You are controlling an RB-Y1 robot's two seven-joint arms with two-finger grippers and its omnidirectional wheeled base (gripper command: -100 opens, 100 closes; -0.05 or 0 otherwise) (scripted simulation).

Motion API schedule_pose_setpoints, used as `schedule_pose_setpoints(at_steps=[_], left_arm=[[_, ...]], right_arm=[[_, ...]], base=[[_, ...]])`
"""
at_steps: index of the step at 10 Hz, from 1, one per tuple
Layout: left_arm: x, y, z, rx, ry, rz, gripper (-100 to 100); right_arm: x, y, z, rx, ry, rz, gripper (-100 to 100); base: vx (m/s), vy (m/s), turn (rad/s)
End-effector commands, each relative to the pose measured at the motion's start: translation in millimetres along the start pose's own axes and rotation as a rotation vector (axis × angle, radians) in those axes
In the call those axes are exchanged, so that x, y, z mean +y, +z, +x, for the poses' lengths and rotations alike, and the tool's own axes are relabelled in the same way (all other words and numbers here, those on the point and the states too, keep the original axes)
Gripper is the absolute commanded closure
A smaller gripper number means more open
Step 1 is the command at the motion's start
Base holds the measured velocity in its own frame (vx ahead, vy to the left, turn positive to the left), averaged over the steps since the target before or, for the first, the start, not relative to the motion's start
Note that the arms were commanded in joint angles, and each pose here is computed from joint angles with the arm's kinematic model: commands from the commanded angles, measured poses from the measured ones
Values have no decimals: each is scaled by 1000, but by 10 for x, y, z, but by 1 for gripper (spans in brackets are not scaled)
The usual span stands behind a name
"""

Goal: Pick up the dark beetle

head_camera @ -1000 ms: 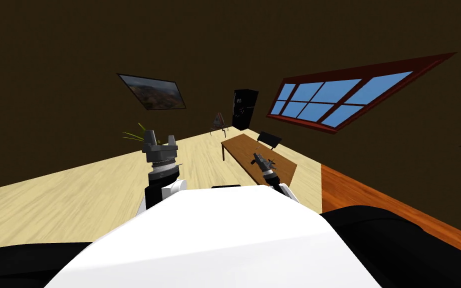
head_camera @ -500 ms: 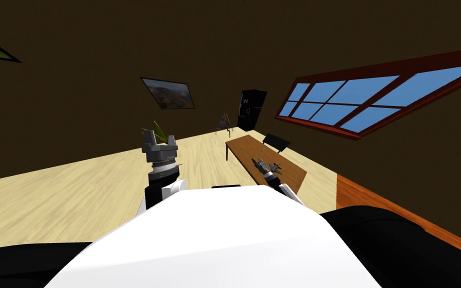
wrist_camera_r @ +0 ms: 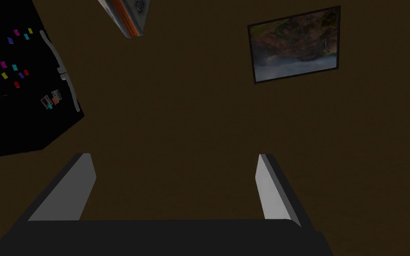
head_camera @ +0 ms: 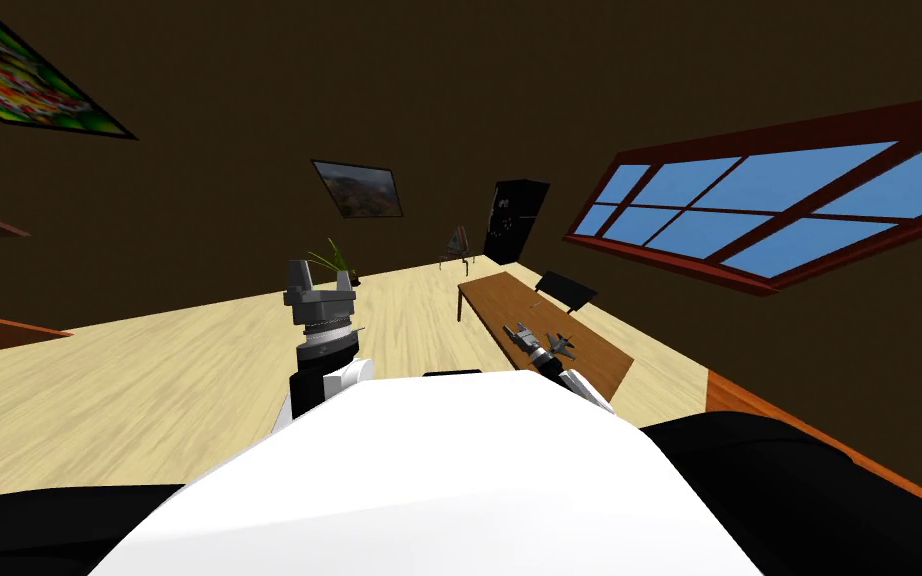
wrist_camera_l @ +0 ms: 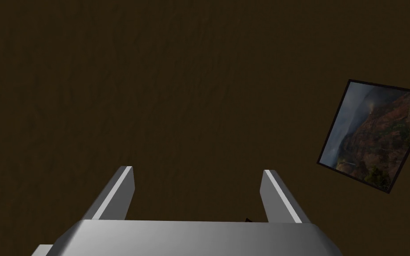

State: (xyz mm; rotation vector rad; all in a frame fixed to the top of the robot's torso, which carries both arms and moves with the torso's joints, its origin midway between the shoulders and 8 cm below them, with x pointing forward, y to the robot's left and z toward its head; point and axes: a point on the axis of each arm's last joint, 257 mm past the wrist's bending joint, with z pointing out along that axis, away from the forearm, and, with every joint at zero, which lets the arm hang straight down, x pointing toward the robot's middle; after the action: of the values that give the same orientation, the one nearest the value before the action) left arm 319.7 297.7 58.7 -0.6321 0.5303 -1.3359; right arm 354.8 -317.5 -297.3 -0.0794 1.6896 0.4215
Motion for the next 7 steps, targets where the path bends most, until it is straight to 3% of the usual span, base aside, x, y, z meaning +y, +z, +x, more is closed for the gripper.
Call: schedule_pose_setpoints(at_steps=[1, 2, 3, 4, 5, 7], left_arm=[[0, 0, 0, 0, 0, 0, 0], [0, 0, -1, 0, 0, 0, 0], [0, 0, -1, 0, 0, 0, 0], [0, 0, 0, 0, 0, 0, 0], [0, 0, 0, 0, 0, 0, 0], [0, 0, -1, 0, 0, 0, 0]], right_arm=[[-105, -94, 227, 65, -55, 7, -100], [-105, -94, 227, 65, -55, 7, -100], [-169, -132, 347, 117, -134, -9, -100], [-236, -191, 479, 150, -143, 3, -100], [-347, -263, 618, 205, -207, -5, -100], [-400, -329, 751, 243, -228, -1, -100]], base=[[9, -6, 131], [3, -3, -23], [3, 6, 260], [6, -4, 170], [8, -1, 257], [6, -6, 56]])
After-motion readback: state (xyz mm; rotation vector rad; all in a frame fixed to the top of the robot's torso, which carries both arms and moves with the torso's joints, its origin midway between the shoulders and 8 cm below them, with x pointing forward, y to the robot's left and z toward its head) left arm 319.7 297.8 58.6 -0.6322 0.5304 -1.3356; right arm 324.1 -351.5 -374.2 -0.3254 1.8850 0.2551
